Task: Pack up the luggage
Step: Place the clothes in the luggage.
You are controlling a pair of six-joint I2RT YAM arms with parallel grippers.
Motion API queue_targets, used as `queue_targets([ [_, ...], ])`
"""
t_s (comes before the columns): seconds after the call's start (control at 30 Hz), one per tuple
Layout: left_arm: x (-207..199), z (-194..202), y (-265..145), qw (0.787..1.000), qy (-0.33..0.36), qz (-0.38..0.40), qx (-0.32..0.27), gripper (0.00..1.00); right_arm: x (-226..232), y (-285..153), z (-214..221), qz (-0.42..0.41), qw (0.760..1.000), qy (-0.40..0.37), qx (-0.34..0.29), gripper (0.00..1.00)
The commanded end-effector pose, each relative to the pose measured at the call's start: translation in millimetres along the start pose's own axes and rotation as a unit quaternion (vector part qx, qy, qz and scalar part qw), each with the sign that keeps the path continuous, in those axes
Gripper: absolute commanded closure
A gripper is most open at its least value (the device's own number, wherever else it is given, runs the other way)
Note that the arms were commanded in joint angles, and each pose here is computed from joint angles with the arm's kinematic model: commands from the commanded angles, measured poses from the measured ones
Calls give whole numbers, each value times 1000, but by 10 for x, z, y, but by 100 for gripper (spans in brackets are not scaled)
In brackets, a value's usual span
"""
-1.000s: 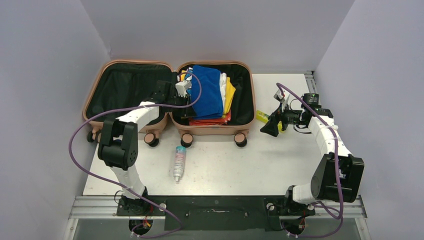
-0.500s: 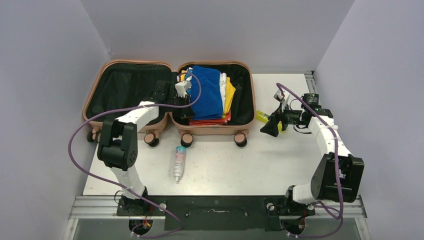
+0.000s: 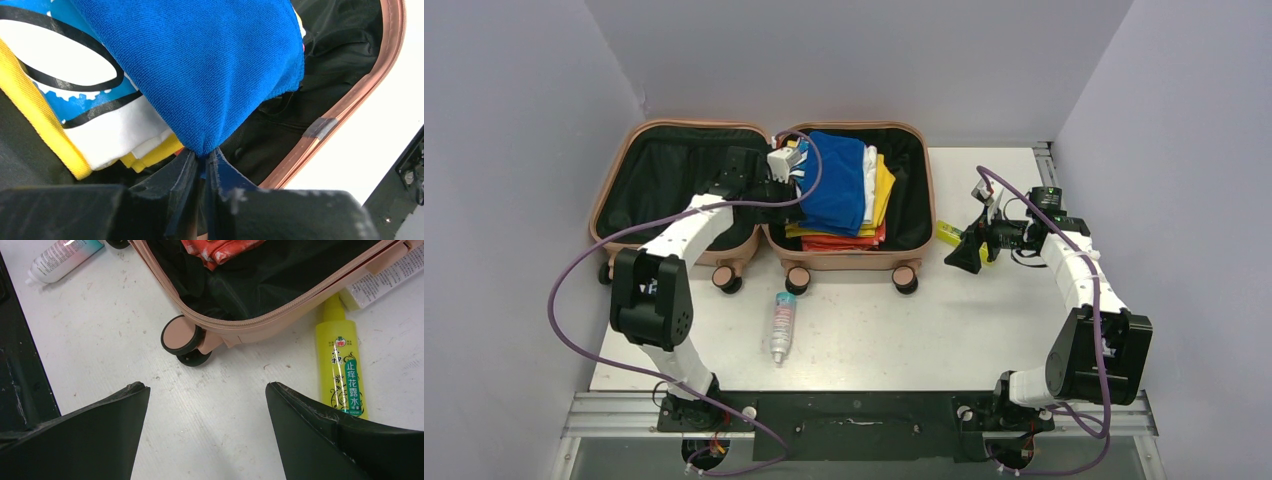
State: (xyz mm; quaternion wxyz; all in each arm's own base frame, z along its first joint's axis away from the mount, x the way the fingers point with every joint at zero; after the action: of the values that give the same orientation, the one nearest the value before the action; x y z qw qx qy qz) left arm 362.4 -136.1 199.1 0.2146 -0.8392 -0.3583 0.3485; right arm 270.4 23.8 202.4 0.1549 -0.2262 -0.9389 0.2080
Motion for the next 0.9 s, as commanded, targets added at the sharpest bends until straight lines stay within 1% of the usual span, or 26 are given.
queue_targets([
  [0.0, 8, -46, -58, 1000, 19, -3, 16, 79, 21, 0, -88, -4, 999, -33, -18, 10],
  [0.07, 6, -44, -87, 1000, 23, -7, 19, 56, 22, -2, -89, -4, 999, -33, -17, 10],
  [0.1, -2, -48, -113, 999, 27, -8, 20, 42, 22, -2, -94, -3, 999, -34, -17, 10],
  [0.13, -10, -59, -144, 999, 31, -9, 21, 31, 20, -5, -94, -2, 999, -34, -16, 10],
  [0.17, -27, -71, -177, 999, 34, -9, 21, 26, 18, -7, -102, -1, 999, -35, -16, 10],
  [0.23, -77, -125, -261, 999, 48, -7, 16, 18, 13, -10, -107, 2, 999, -37, -16, 10],
  [0.3, -144, -269, -368, 998, 68, -10, -8, 13, 10, -11, -107, 4, 999, -37, -16, 10],
  [0.43, -319, -614, -497, 992, 107, -10, -65, 12, 5, 4, -120, 5, 999, -38, -16, 10],
  [0.5, -438, -745, -437, 989, 127, -7, -76, 14, 1, 3, -122, 7, 999, -37, -16, 10],
  [0.57, -534, -802, -281, 987, 143, -11, -73, 20, 1, 0, -118, 10, 999, -39, -15, 10],
  [0.6, -581, -803, -189, 986, 149, -10, -69, 25, 4, -5, -115, 12, 999, -40, -14, 10],
  [0.67, -652, -781, 8, 985, 162, -10, -55, 44, 12, -11, -107, 15, 999, -41, -14, 10],
  [0.7, -660, -771, 102, 985, 166, -10, -48, 57, 13, -18, -109, 16, 999, -42, -14, 10],
  [0.77, -635, -727, 279, 987, 160, -9, -30, 79, 16, -30, -110, 18, 999, -42, -15, 10],
  [0.8, -619, -701, 357, 988, 155, -6, -22, 84, 17, -28, -109, 18, 999, -42, -16, 10],
  [0.87, -586, -646, 490, 989, 145, -1, -7, 91, 16, -30, -110, 17, 999, -43, -17, 10],
])
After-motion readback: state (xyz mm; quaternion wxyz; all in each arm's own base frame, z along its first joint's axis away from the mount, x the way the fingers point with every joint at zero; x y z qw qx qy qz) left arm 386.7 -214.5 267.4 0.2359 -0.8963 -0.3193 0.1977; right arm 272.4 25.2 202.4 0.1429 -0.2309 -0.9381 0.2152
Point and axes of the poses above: each gripper's point midway between its finger pads, its own y axis out along the fingers, its own x axis along the line the jaws close on, z = x × y, the point moved 9 cm from there along -y, back along the fingers, and after that the axes turned 3 degrees about -y, right-handed, at the moved point
